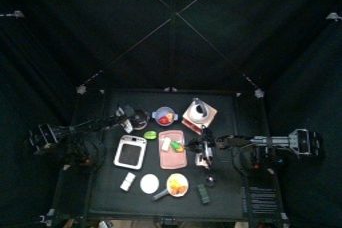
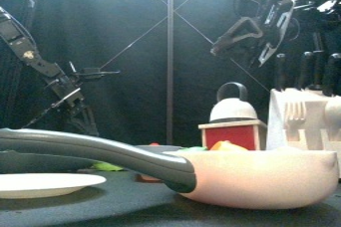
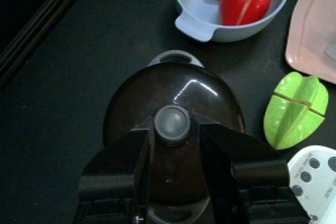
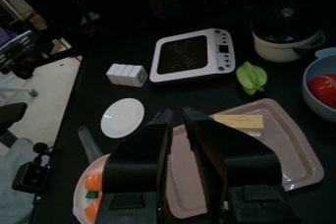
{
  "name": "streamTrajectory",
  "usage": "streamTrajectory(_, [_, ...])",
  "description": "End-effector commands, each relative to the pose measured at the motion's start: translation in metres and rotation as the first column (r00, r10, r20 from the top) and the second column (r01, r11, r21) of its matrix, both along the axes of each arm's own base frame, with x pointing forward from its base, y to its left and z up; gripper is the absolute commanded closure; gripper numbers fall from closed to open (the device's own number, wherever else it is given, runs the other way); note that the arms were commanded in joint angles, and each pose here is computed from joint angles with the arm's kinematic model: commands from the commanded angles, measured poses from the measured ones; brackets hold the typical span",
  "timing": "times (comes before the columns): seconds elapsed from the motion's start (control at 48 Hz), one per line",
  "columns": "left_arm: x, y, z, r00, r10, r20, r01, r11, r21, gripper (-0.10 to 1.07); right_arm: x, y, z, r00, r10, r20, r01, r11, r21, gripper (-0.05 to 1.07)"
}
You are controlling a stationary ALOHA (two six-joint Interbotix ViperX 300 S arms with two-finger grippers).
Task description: Grab pot lid
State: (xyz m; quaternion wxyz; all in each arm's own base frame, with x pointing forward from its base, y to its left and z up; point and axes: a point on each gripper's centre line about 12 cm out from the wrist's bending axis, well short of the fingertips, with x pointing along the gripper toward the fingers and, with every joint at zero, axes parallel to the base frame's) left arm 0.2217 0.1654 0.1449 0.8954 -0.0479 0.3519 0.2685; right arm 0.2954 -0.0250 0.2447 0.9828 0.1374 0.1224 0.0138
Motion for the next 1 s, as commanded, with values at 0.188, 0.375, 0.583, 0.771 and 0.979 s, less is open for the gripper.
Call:
streamTrajectory(0.188, [0.006,-0.011,0.026,0.998,-0.045,0.051,0.043,0.998,0.045,0.45,0.001,0.0,0.009,1.0,0.004,0.031,-0.004,1.0,-0.001,0.42])
streamTrajectory(0.375, [0.001,-0.017,0.038,0.996,-0.053,0.066,0.049,0.997,0.059,0.45,0.001,0.0,0.008,1.0,0.004,0.029,-0.004,1.0,-0.001,0.42])
streamTrajectory(0.583, [-0.006,-0.021,0.044,0.995,-0.051,0.086,0.045,0.996,0.073,0.45,0.001,0.0,0.009,1.0,0.004,0.031,-0.004,1.0,-0.001,0.42])
streamTrajectory(0.771, [-0.009,-0.023,0.046,0.994,-0.05,0.097,0.042,0.996,0.078,0.45,0.001,0.0,0.009,1.0,0.005,0.03,-0.005,1.0,-0.003,0.42])
streamTrajectory(0.979, [-0.008,-0.024,0.046,0.994,-0.054,0.097,0.047,0.996,0.078,0.45,0.001,0.0,0.007,1.0,0.004,0.026,-0.004,1.0,0.0,0.42])
